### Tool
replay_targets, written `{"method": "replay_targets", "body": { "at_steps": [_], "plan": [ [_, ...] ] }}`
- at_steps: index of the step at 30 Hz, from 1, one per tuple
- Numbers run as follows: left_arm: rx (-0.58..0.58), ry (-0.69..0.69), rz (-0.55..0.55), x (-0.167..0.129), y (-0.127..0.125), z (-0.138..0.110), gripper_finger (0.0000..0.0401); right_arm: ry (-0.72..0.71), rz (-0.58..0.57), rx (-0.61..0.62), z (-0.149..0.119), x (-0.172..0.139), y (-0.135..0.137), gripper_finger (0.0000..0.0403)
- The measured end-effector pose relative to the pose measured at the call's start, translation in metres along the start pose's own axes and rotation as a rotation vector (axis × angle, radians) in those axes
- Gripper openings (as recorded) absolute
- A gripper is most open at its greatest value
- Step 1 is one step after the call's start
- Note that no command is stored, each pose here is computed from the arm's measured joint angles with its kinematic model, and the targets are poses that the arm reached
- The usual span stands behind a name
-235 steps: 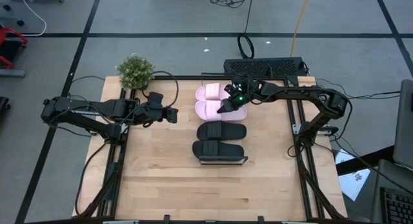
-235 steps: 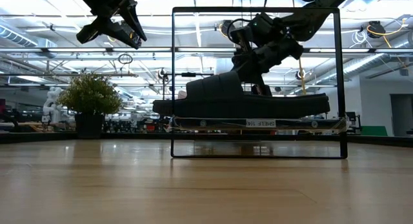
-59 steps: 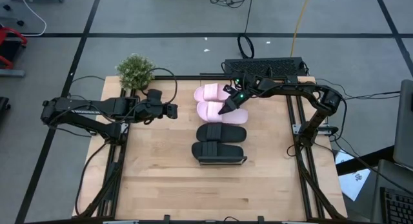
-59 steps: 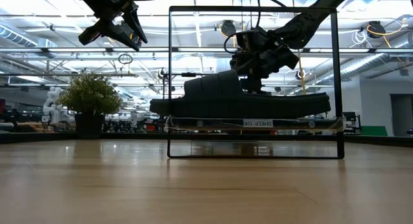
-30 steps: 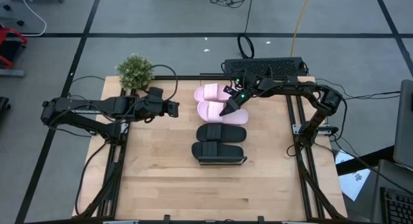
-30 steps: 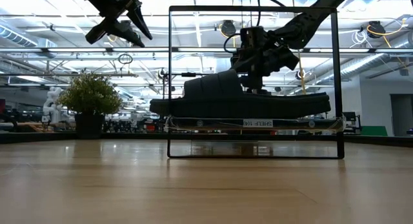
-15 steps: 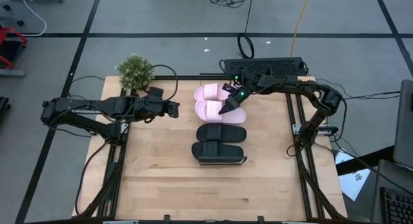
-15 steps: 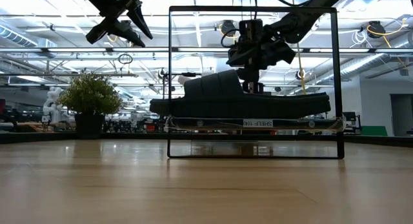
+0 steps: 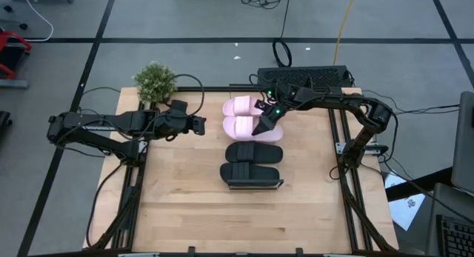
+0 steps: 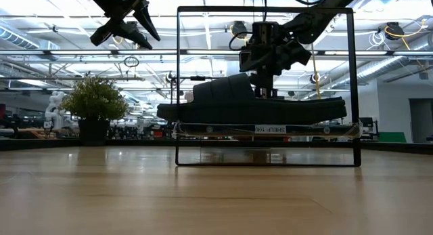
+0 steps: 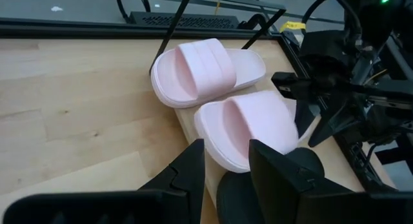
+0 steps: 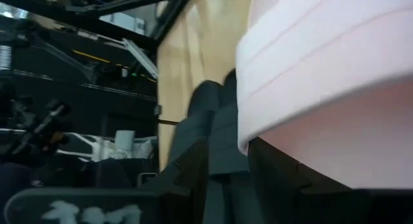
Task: Pick and place slides into the shelf
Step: Put the pink slipper on the shelf
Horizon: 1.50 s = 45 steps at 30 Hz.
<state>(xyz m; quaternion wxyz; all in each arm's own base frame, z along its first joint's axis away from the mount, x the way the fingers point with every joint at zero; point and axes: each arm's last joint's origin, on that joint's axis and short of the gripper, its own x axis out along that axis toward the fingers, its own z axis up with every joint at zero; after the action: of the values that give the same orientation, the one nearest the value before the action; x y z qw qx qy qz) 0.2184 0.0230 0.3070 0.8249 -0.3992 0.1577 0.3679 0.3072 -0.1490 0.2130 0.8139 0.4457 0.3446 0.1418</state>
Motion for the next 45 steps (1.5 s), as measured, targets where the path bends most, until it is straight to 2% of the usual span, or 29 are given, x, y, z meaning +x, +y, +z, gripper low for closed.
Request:
{"method": "replay_targets", "body": {
  "at_steps": [9, 25, 33, 37, 41, 45],
  "plan": [
    [-0.001, -0.004, 0.0, 0.0, 0.0, 0.0, 0.0115, 0.016, -0.064, -0.01, -0.004, -0.002, -0.005, 0.01],
    [-0.001, -0.006, 0.0, 0.0, 0.0, 0.0, 0.0115, 0.003, -0.111, -0.011, -0.004, -0.001, -0.006, 0.01],
    [-0.001, -0.005, 0.001, 0.0, 0.0, 0.0, 0.0115, -0.036, -0.145, -0.006, -0.006, -0.024, 0.005, 0.01],
    [0.0, 0.005, -0.006, 0.0, 0.0, 0.0, 0.0115, -0.012, -0.276, -0.013, -0.018, -0.041, 0.017, 0.01],
    [0.005, 0.015, -0.016, 0.0, -0.001, 0.0, 0.0115, 0.105, -0.469, 0.02, -0.042, -0.052, 0.027, 0.01],
    [0.014, 0.004, -0.035, 0.0, -0.003, 0.001, 0.0115, 0.181, -0.564, 0.039, -0.054, -0.052, 0.032, 0.01]
  ]
}}
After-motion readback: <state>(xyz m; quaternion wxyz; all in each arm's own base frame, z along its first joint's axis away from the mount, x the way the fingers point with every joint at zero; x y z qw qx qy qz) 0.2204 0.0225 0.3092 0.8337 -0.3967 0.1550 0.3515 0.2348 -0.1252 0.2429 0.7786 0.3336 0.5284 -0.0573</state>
